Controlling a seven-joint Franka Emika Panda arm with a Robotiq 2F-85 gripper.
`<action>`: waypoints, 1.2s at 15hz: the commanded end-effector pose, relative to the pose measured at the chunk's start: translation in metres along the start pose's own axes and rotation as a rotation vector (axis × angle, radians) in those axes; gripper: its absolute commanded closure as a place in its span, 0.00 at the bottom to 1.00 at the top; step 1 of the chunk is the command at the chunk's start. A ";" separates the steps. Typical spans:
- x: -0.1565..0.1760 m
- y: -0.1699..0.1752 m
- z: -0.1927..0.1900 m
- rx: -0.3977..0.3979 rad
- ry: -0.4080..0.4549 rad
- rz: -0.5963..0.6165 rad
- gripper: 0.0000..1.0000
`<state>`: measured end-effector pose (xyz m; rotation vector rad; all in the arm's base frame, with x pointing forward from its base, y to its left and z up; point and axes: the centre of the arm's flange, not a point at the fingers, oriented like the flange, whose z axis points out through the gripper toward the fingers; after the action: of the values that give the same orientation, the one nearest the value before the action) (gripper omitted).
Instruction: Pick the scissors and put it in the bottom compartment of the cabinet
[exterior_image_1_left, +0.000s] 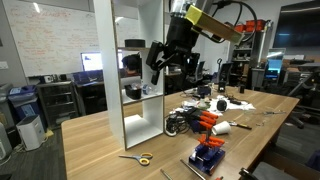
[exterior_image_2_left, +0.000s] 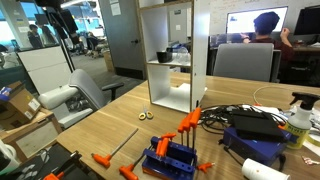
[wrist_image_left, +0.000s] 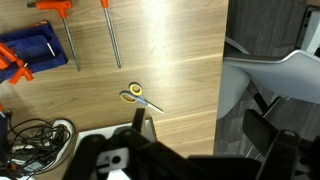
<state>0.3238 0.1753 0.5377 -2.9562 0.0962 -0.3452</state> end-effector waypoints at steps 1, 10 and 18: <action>-0.001 0.001 0.003 -0.044 0.018 -0.066 0.00; 0.017 0.009 0.017 -0.225 0.074 -0.508 0.00; 0.089 0.017 0.072 -0.230 0.112 -0.910 0.00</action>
<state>0.3836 0.1574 0.4981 -3.0741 -1.0861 -0.5867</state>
